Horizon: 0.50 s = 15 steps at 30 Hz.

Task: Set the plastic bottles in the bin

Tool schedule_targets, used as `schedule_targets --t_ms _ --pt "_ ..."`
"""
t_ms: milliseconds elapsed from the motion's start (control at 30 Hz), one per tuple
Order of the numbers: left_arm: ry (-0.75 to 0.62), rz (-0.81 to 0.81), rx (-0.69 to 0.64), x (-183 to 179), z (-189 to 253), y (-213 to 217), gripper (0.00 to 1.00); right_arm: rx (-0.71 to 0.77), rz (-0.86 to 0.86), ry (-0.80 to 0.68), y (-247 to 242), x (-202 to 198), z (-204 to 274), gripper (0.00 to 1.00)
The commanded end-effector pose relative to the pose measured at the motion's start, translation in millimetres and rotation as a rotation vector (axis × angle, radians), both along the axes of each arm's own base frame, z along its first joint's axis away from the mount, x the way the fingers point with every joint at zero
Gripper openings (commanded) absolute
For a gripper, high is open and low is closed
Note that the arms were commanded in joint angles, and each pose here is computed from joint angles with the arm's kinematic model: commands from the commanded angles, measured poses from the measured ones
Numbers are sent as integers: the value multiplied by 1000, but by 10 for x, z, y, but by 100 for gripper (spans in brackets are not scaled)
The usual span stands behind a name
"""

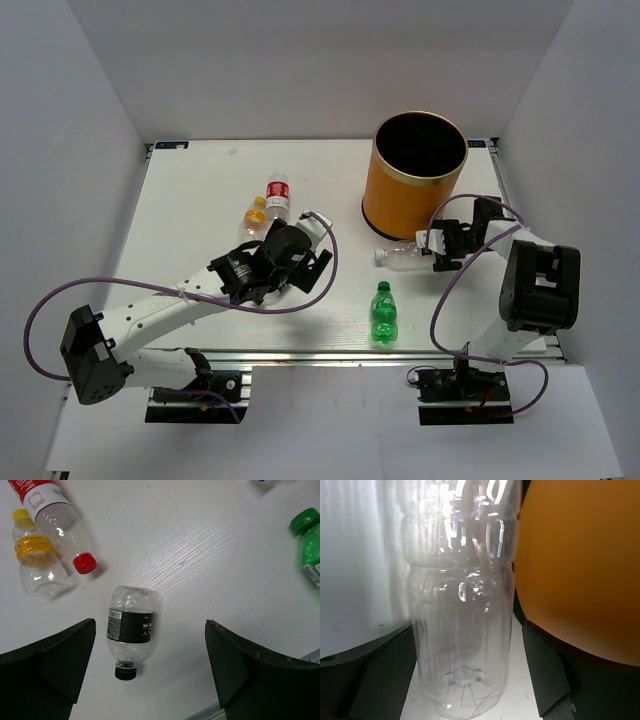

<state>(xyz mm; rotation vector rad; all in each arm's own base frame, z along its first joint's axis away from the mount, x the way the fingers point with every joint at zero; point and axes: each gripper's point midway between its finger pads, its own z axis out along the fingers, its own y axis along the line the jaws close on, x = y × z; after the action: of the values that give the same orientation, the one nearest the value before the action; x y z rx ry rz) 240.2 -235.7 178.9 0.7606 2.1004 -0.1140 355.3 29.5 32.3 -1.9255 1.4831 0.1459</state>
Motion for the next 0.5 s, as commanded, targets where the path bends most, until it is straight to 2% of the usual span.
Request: schedule_targets --t_ms 0,100,300,467 --pt "5 -16 -9 -21 -8 -34 100 -45 71 40 31 -298 -75 85" --pt "10 -23 -12 -31 -12 -46 100 -60 86 19 36 -416 -64 85" --pt "14 -37 -28 -40 -4 -86 100 -48 88 112 125 -597 -77 85" --pt "43 -99 -54 -111 -36 -189 100 -112 65 229 91 -726 -290 82"
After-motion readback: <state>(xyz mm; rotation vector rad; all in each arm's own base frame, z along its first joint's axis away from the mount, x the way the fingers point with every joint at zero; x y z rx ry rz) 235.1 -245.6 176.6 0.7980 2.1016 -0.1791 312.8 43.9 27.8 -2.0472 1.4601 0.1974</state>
